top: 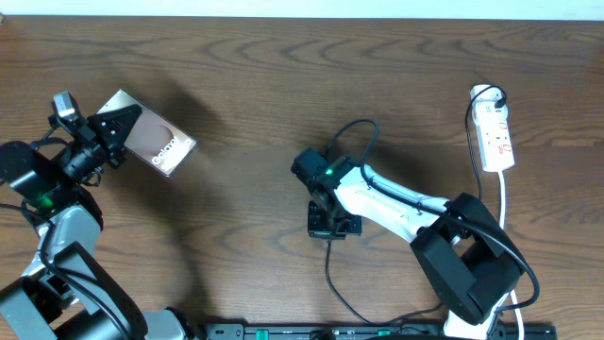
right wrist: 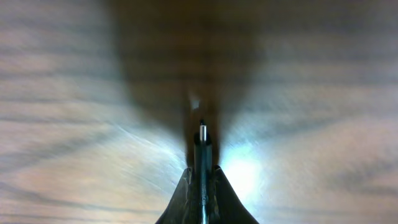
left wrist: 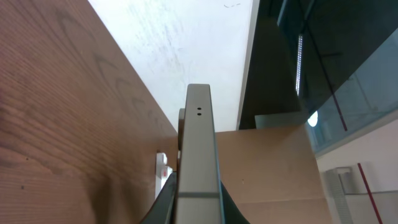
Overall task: Plug charger to phone and switch on socket
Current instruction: 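Lower the right gripper and close it on the cable connector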
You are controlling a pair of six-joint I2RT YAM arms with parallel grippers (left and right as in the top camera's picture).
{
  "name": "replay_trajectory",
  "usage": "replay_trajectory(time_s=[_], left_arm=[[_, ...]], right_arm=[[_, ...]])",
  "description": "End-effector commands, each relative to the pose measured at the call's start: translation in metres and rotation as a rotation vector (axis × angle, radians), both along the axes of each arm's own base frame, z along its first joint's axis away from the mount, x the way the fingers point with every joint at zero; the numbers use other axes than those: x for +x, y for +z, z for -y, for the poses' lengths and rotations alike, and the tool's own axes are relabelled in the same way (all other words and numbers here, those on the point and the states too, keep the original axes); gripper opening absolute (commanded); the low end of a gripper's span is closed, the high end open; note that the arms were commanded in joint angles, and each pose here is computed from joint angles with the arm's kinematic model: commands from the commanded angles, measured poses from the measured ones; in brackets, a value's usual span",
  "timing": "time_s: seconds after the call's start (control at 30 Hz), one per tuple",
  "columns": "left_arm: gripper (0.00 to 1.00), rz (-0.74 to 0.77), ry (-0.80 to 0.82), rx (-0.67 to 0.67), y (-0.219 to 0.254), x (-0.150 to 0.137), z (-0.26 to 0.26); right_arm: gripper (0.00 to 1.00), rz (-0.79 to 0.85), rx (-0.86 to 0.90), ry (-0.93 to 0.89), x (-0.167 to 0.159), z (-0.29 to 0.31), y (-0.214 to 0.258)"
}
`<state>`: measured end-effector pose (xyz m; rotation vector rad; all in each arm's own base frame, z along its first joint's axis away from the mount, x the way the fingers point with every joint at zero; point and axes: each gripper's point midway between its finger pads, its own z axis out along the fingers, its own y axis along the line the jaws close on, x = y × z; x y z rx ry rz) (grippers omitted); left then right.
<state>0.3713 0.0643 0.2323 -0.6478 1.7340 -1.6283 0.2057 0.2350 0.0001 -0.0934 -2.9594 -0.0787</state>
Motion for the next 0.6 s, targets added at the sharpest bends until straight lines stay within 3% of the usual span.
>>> replay_trajectory(time_s=[0.0, 0.57], left_arm=[[0.07, 0.033, -0.019, 0.028, 0.008, -0.003, 0.002], [0.07, 0.033, -0.019, 0.028, 0.008, -0.003, 0.002]], right_arm=[[0.01, -0.071, -0.031, -0.023, -0.015, 0.007, -0.004], [0.01, -0.11, -0.064, 0.004, -0.029, 0.01, -0.01]])
